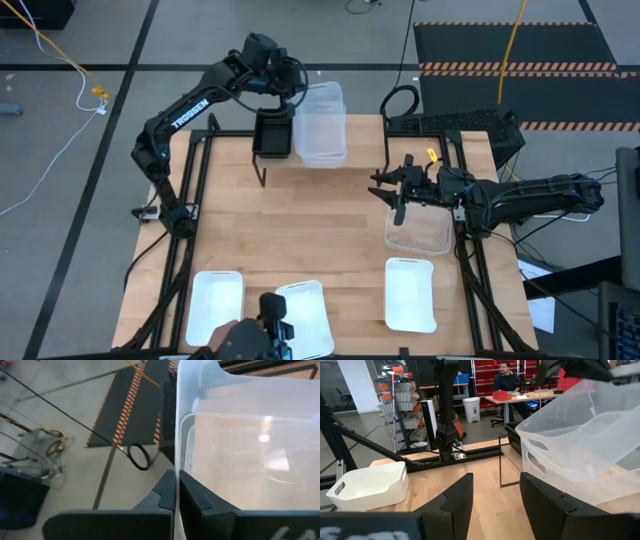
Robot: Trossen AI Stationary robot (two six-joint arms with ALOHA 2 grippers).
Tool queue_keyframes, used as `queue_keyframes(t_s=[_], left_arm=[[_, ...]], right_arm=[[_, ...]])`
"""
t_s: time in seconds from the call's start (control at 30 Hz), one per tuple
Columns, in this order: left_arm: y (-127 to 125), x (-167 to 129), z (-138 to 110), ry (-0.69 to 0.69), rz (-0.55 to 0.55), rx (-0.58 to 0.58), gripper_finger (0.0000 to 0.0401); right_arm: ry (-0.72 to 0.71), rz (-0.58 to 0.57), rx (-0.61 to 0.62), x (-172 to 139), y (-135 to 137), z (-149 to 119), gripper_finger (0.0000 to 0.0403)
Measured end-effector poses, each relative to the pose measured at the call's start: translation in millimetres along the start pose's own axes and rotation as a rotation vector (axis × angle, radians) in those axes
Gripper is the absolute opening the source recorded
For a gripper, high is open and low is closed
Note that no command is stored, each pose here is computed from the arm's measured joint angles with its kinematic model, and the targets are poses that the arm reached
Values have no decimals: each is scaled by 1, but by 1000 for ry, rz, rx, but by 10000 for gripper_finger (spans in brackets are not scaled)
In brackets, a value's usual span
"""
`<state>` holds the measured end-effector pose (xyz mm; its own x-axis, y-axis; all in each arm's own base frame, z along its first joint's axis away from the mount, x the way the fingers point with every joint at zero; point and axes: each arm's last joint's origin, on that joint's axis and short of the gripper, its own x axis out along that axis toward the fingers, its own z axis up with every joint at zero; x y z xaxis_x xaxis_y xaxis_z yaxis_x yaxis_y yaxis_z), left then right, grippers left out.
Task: Stack baskets on shelf by color
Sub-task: Stack the left transparent bin on top of the other transparent bin on the shelf
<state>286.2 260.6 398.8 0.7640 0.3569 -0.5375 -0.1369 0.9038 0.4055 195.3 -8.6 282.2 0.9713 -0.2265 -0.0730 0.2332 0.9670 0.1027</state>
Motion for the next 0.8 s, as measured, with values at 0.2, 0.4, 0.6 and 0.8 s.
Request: queue_keyframes(t_s=[0.2,0.4,0.6,0.8], left_arm=[[-1,12,-6,26,-26,-12,6],[-3,12,-8,36,-67,-26,7],[-5,11,-12,49,-118,-54,4],[-6,18,-13,78,-94,-77,34]], right_arm=[[0,0,0,0,0,0,155],[0,0,-4,0,0,0,155],[0,0,-7,0,0,0,155],[0,-1,-2,0,0,0,155]])
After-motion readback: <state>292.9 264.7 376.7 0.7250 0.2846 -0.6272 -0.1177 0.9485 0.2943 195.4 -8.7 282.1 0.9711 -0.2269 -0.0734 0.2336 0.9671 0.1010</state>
